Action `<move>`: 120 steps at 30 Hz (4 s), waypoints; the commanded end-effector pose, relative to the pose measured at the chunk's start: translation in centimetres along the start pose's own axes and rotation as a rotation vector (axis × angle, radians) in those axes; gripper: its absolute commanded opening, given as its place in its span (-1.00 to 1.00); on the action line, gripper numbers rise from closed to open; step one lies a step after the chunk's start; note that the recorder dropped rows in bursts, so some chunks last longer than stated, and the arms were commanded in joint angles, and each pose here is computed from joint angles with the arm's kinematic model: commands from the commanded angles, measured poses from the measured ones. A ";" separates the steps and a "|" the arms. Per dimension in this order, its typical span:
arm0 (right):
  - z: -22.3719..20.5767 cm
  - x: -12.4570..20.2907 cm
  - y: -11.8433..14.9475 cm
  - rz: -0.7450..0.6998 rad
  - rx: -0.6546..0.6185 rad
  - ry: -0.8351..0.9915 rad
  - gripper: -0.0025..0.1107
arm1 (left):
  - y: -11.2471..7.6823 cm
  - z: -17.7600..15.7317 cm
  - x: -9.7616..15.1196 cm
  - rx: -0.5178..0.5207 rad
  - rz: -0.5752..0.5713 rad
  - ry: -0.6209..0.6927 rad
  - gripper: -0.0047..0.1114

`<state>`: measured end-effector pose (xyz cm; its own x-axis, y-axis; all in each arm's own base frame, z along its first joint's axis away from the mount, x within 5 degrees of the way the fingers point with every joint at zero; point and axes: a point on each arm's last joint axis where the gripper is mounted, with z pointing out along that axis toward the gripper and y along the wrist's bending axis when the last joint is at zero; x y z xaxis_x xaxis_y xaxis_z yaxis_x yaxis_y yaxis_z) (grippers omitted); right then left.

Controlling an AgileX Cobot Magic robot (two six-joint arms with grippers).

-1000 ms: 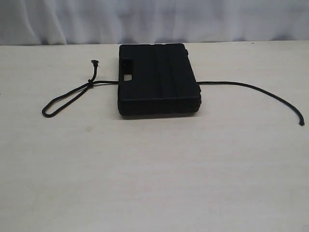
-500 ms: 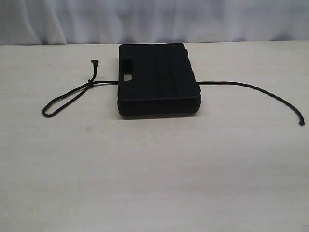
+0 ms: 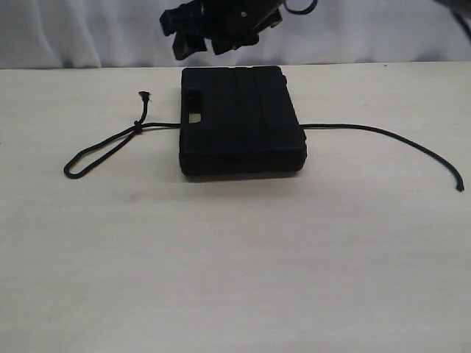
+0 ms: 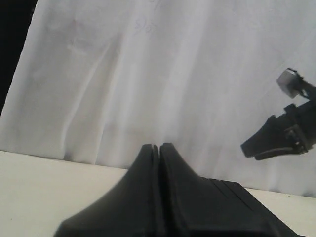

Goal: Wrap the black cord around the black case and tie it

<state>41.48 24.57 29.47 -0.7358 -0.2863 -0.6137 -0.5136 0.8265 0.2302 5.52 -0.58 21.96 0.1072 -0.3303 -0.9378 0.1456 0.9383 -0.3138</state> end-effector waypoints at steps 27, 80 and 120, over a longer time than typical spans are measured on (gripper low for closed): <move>12.0 1.7 -2.1 -0.059 0.187 -0.014 0.13 | 0.1 0.0 0.3 -0.003 -0.007 0.027 -0.92; -14.6 1.4 -3.4 -0.067 0.132 -0.281 -0.17 | -2.4 11.9 -2.3 0.069 -0.088 0.229 -0.51; -17.3 2.8 -2.1 -0.028 0.090 -0.183 -0.16 | -0.8 37.9 17.8 0.154 -0.345 0.956 -0.11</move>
<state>32.94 13.83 39.91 -0.6353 -0.2323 -0.7365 -0.4882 0.8598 0.1500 44.27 -11.26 11.50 -0.7912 -0.2802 -0.5435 0.2030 0.7180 -0.6658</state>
